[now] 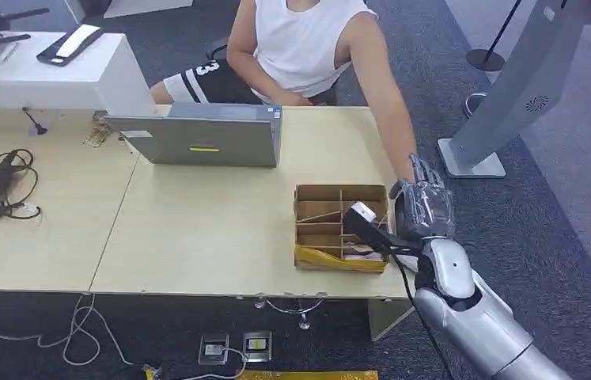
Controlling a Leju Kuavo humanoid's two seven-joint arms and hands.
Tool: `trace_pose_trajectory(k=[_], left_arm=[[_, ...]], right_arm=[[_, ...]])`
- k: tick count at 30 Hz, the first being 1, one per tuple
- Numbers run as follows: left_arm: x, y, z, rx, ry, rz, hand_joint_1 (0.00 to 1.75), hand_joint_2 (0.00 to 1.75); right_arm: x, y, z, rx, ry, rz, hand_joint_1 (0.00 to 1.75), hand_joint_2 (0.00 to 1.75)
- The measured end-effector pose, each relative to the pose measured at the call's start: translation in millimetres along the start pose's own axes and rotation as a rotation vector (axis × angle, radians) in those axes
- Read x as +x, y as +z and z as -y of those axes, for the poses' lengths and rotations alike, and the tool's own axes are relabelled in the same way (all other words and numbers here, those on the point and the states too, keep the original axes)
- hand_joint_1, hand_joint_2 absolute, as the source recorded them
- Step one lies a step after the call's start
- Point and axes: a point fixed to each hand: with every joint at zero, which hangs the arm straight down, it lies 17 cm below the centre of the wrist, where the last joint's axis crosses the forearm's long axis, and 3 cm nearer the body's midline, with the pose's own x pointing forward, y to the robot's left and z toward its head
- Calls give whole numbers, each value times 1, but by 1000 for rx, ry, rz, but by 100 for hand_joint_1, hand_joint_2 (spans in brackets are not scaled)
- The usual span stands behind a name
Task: Pass the card to the sensor for recognition and then transmit it.
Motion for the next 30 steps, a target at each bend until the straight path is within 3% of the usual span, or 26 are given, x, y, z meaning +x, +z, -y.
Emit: trace_pose_trajectory(k=[11,22,30], left_arm=[[10,-1,0,5,-53,2,0,0],[21,-3,-2,19,-163,-39,0,0],[35,-4,-3,36,-255,-58,0,0]], right_arm=[[35,-27,119,-239,26,80,175,175],[61,-44,159,-255,81,137,175,175],[93,-70,154,-204,87,168,175,175]])
